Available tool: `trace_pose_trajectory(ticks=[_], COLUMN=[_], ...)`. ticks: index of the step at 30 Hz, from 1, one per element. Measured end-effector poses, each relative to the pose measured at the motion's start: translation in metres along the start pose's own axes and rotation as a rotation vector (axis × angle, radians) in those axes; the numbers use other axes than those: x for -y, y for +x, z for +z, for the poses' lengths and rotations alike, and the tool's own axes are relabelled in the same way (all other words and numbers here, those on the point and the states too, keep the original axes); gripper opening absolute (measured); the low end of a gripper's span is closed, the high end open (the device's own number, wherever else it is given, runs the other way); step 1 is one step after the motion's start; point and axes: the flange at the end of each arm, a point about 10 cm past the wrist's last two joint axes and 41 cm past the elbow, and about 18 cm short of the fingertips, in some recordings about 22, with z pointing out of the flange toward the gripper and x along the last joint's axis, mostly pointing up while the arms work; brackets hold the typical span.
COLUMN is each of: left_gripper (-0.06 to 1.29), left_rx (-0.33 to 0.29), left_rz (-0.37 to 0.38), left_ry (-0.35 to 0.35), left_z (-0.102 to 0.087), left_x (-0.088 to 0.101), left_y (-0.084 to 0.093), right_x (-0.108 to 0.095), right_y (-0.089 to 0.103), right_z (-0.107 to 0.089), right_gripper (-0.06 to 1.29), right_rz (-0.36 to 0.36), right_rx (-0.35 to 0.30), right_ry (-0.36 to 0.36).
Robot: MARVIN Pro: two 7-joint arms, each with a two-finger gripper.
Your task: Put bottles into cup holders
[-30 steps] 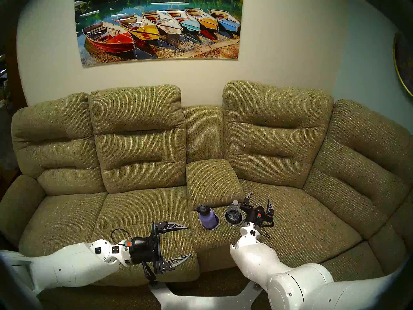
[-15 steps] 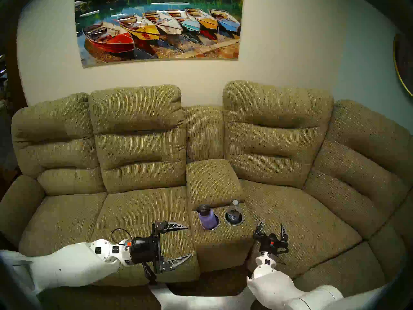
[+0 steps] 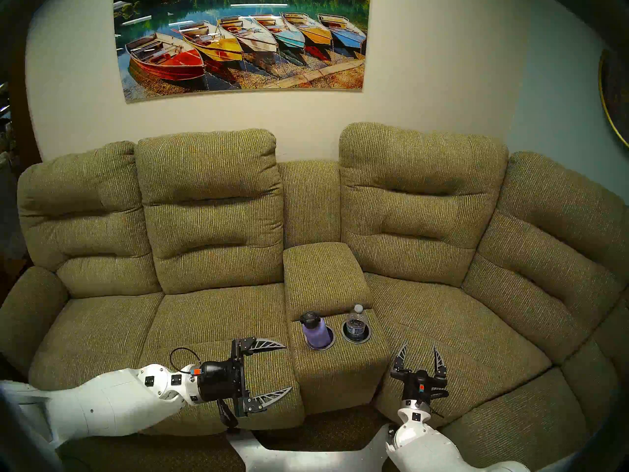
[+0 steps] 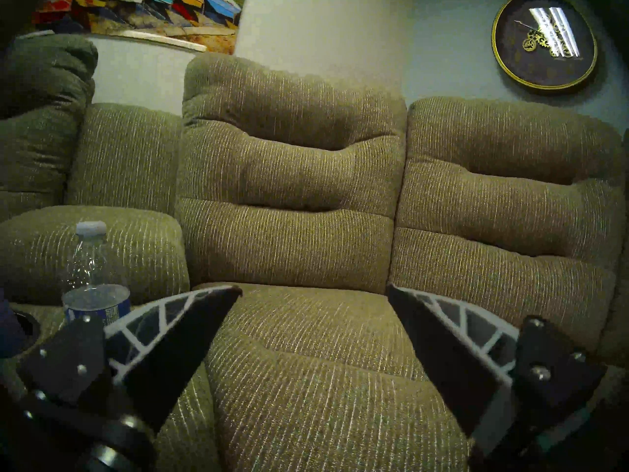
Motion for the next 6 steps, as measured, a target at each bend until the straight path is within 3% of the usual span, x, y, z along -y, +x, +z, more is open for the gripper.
trace_pose_trajectory(ticks=[6], left_gripper=[1.20], left_rx=[-0.001], left_rz=[-0.001], left_ry=[0.001], left_z=[-0.0001], left_x=[0.0001], left_y=[0.0001], right_x=[-0.0028], right_y=[0.0090], right_z=[-0.0076], right_gripper=[1.21], right_rz=[0.006], right_rx=[-0.038], right_ry=[0.003])
